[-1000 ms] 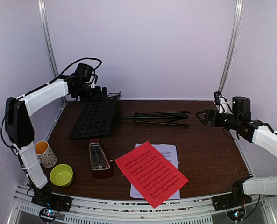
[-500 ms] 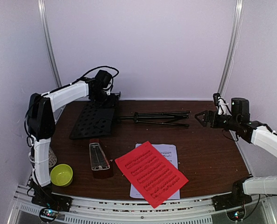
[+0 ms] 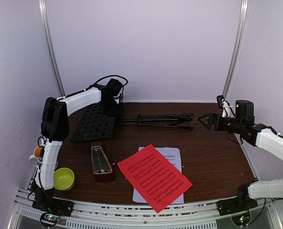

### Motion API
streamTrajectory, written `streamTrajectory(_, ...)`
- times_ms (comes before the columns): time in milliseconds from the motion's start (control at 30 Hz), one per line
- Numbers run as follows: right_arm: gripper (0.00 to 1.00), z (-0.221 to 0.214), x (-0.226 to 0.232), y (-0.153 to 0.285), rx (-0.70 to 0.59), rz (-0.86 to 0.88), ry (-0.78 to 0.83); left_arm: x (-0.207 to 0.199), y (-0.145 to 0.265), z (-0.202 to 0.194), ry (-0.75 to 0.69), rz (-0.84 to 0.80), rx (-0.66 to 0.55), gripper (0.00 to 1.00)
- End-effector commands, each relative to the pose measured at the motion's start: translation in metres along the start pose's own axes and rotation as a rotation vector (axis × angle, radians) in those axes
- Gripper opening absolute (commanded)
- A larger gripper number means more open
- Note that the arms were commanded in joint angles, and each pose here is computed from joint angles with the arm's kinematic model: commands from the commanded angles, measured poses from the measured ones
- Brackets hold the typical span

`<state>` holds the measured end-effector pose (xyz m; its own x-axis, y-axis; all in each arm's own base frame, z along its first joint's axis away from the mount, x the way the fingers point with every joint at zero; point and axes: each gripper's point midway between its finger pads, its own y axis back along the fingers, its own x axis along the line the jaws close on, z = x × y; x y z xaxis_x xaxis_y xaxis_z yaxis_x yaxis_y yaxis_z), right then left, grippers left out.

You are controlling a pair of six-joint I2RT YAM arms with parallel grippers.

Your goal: Set up the instrument practice props

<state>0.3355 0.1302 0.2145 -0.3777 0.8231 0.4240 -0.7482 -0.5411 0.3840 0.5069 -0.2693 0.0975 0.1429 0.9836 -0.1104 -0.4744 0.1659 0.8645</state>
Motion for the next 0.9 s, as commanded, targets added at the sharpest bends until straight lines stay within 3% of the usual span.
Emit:
streamTrajectory(0,1.00,0.004,0.002,0.002,-0.014,0.013,0.005,-0.005,-0.005,0.008,0.013,0.008,-0.012,0.34)
streamTrajectory(500,1.00,0.004,0.002,-0.001,-0.012,0.022,-0.001,0.001,-0.013,0.005,0.018,0.097,-0.004,0.14)
streamTrajectory(700,1.00,0.004,0.002,0.002,-0.014,0.017,0.001,0.006,-0.001,0.014,0.014,0.132,-0.035,0.00)
streamTrajectory(867,1.00,0.005,0.003,0.005,-0.019,0.013,0.005,0.006,0.016,0.029,0.018,0.134,-0.084,0.00)
